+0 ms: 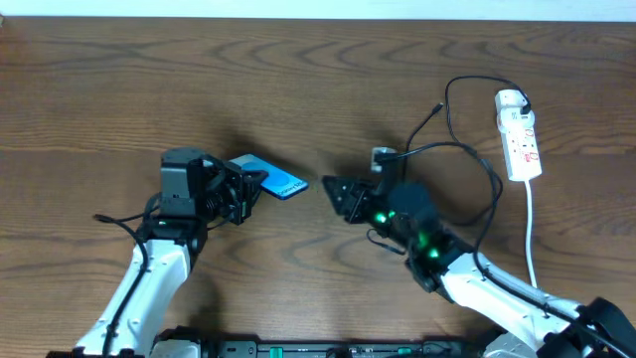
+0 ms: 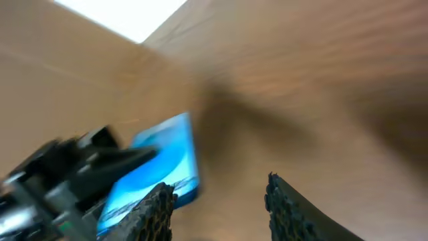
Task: Plug charger to phone and switch on socket
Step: 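Open the right gripper and withdraw it from the phone, then reach the right gripper to the black cable and grasp its USB-C plug, then bring the plug to the phone's bottom port and push it in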
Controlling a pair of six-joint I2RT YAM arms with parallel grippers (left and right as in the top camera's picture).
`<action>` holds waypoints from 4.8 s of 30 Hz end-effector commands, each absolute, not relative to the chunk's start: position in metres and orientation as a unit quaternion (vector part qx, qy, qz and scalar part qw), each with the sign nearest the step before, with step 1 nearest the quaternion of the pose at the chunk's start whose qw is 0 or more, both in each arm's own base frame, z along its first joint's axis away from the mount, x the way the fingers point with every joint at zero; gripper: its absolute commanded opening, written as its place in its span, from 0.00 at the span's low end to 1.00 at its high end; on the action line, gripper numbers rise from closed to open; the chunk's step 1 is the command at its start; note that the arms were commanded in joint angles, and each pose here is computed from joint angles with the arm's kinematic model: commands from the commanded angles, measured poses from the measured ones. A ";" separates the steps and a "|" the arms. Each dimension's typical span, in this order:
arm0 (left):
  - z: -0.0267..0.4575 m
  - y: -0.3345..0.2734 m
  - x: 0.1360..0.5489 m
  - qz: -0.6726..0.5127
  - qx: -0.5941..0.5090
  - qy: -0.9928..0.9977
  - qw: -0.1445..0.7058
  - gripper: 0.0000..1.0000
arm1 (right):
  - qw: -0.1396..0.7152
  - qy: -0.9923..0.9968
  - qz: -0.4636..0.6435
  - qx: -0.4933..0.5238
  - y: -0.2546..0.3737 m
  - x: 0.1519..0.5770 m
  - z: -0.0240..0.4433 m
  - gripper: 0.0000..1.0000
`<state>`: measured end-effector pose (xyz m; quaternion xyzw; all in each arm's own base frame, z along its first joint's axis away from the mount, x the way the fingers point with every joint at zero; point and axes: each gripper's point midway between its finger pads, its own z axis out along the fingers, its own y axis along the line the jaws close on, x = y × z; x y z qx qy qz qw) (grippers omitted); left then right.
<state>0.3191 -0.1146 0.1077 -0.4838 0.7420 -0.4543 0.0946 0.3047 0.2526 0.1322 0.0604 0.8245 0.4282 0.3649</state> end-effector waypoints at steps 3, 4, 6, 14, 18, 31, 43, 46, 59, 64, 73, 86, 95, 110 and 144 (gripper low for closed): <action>0.112 -0.120 0.320 -0.468 -0.457 0.751 0.090 0.07 | 0.418 0.830 0.354 0.102 0.193 0.339 0.158 0.42; 0.112 -0.120 0.320 -0.468 -0.454 0.753 0.092 0.07 | 0.409 0.841 0.336 0.110 0.184 0.342 0.159 0.42; 0.113 -0.120 0.320 -0.468 -0.453 0.753 0.093 0.07 | 0.391 0.869 0.279 0.118 0.163 0.349 0.163 0.42; 0.112 -0.118 0.321 -0.463 -0.448 0.758 0.104 0.08 | 0.359 0.918 0.065 0.154 0.110 0.386 0.209 0.63; 0.113 -0.121 0.320 -0.469 -0.443 0.758 0.097 0.08 | 0.292 0.943 0.006 0.157 0.102 0.421 0.190 0.94; 0.120 -0.132 0.312 -0.492 -0.421 0.759 0.069 0.07 | 0.189 0.961 -0.068 0.190 0.076 0.481 0.033 0.62; 0.120 -0.133 0.312 -0.494 -0.419 0.759 0.067 0.07 | 0.046 0.998 0.039 0.007 0.136 0.435 -0.021 0.01; 0.120 -0.133 0.311 -0.494 -0.419 0.759 0.066 0.07 | -0.044 0.989 0.075 -0.122 0.154 0.385 -0.020 0.01; 0.120 -0.133 0.311 -0.494 -0.419 0.759 0.066 0.07 | 0.003 0.992 -0.064 -0.104 0.133 0.400 -0.023 0.60; 0.120 -0.133 0.311 -0.494 -0.419 0.759 0.066 0.08 | 0.005 0.995 -0.064 -0.072 0.133 0.399 -0.024 0.33; 0.123 -0.137 0.308 -0.505 -0.418 0.754 0.048 0.08 | -0.048 0.996 0.054 -0.059 0.170 0.373 -0.022 0.01; 0.180 -0.155 0.349 -0.609 -0.290 0.726 0.135 0.08 | 0.133 0.933 0.274 -0.193 0.172 0.350 0.199 0.01; 0.200 -0.164 0.366 -0.652 -0.197 0.708 0.186 0.07 | 0.146 0.903 0.312 -0.257 0.177 0.240 0.212 0.01; 0.227 -0.192 0.347 -0.674 -0.076 0.700 0.225 0.07 | 0.196 0.895 0.293 -0.272 0.257 0.228 0.179 0.01; 0.228 -0.201 0.335 -0.685 -0.065 0.700 0.188 0.08 | 0.123 0.916 0.344 -0.168 0.263 0.212 0.181 0.01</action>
